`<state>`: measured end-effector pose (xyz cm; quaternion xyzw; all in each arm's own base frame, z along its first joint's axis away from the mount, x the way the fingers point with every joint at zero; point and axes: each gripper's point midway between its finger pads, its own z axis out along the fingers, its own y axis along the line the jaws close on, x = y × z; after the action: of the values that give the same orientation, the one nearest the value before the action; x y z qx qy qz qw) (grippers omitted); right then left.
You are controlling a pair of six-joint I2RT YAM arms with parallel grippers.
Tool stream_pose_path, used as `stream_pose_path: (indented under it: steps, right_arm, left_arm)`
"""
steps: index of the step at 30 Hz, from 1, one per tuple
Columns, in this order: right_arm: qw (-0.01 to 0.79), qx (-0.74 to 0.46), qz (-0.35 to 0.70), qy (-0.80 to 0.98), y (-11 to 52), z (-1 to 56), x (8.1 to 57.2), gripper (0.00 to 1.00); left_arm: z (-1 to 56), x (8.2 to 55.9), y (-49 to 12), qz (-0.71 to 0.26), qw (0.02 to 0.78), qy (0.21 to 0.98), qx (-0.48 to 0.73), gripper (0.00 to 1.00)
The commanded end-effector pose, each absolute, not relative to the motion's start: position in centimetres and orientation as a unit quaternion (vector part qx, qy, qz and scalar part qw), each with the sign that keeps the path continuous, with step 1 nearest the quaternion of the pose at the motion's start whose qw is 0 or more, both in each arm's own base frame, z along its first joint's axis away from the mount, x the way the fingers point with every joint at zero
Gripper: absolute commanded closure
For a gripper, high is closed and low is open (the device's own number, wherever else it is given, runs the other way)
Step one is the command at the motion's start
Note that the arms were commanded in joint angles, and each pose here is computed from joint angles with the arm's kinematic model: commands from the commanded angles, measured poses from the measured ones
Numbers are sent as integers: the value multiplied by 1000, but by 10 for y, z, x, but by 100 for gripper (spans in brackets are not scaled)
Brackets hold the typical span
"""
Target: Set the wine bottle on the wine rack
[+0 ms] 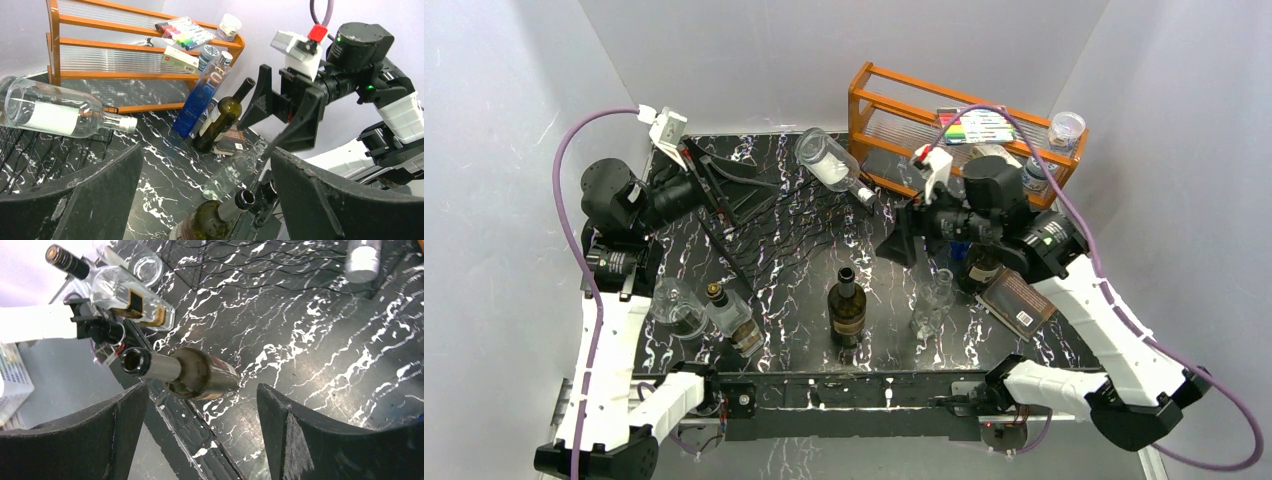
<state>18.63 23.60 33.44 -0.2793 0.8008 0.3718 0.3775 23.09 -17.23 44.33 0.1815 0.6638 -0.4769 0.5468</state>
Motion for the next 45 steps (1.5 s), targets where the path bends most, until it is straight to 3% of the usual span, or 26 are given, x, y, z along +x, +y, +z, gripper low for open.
stream_pose_path:
  steps: [1,10,19,23,30,36,45]
  right_arm:
    - [410,-326,335,783,255,349,178,14]
    - [357,-447,321,754,308,320,131,15]
    - [360,-456,305,754,331,298,136,19]
    - [342,-459,305,761,340,279,136,41]
    - [339,-457,286,771,332,262,137,59]
    - [370,-439,268,774,331,264,151,100]
    - [479,-368,241,760,322,316,187,100]
  left_arm:
    - [453,229,-173,-482,556,652,184,2]
    - [449,234,-172,-476,558,657,175,2]
    - [446,240,-162,-436,582,666,164,2]
    - [442,244,-159,-423,583,674,162,2]
    - [443,247,-142,-354,613,687,164,2]
    - [433,249,-140,-339,612,693,172,2]
    - [395,250,-162,-404,538,714,193,2]
